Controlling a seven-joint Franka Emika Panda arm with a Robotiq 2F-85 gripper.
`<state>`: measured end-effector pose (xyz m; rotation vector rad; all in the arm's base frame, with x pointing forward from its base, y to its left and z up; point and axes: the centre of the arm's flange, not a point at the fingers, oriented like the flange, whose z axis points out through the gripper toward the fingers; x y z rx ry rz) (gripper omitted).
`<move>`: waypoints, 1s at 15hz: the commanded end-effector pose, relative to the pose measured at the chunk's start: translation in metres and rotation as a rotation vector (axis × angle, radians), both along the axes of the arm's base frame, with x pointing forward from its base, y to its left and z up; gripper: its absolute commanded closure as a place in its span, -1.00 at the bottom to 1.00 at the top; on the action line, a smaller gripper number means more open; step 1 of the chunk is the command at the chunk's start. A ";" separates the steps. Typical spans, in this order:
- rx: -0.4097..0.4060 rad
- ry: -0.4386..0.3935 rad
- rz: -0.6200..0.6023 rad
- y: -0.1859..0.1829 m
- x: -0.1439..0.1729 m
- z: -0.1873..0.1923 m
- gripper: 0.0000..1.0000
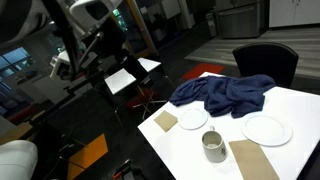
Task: Pick up the yellow marker and put it in the white mug
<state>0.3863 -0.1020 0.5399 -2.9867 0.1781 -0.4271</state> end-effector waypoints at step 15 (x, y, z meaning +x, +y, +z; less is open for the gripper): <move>-0.032 0.029 -0.091 0.023 0.042 -0.026 -1.00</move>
